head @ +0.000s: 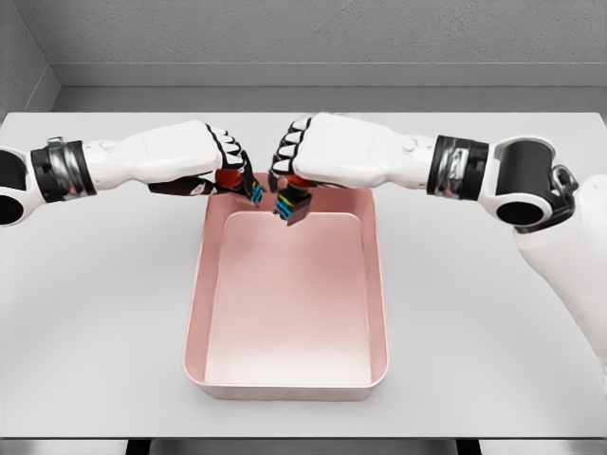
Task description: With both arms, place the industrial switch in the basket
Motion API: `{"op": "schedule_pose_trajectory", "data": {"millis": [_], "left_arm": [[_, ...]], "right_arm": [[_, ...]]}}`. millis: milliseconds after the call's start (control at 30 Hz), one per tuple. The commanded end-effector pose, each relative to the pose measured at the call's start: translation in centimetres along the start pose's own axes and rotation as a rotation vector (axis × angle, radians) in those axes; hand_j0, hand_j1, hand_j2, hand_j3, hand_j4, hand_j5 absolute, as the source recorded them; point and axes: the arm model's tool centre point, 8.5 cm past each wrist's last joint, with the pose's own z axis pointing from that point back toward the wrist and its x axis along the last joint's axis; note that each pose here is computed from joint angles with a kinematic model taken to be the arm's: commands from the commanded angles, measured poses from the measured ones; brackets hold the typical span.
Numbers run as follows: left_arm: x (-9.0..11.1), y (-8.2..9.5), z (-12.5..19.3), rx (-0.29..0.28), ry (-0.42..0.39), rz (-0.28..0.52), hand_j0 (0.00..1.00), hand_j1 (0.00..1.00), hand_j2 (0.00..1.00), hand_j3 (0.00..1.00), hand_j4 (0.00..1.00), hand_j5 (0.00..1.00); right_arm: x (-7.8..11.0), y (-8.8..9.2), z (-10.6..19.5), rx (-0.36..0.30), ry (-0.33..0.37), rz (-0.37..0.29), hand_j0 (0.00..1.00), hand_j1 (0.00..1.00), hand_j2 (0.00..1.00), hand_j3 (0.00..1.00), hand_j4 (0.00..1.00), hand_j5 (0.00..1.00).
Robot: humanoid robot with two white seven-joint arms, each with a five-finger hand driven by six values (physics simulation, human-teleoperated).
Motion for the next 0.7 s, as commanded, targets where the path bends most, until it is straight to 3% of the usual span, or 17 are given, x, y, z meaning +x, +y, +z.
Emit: {"op": "schedule_pose_trajectory", "data": {"millis": [0, 200, 267, 533, 667], "left_arm": [[0.0, 0.1, 0.3, 0.002, 0.004, 0.002, 0.51, 0.51, 0.51, 0.51, 0.51, 0.51], [-0.1, 0.1, 0.5, -0.001, 0.009, 0.001, 0.51, 0.51, 0.51, 0.51, 0.51, 0.51], [-0.1, 0.2, 0.5, -0.001, 0.008, 0.000, 0.51, 0.51, 0.51, 0.51, 0.51, 0.51], [0.2, 0.3, 0.4, 0.002, -0.001, -0.003, 0.51, 0.51, 0.51, 0.51, 0.51, 0.51], [0.6, 0.4, 0.2, 0.005, -0.015, -0.007, 0.51, 0.51, 0.51, 0.51, 0.51, 0.51]], "right_arm": [[0.3, 0.2, -0.5, -0.002, -0.013, -0.009, 1.00, 1.00, 1.00, 1.00, 1.00, 1.00], [-1.0, 0.5, 2.1, 0.042, 0.041, 0.005, 1.00, 1.00, 1.00, 1.00, 1.00, 1.00], [-1.8, 0.0, 3.4, 0.026, 0.077, 0.006, 1.00, 1.00, 1.00, 1.00, 1.00, 1.00], [-1.9, 0.0, 3.8, 0.018, 0.087, 0.003, 1.00, 1.00, 1.00, 1.00, 1.00, 1.00], [-4.1, -1.7, 8.5, -0.049, 0.218, 0.014, 1.00, 1.00, 1.00, 1.00, 1.00, 1.00]]}}
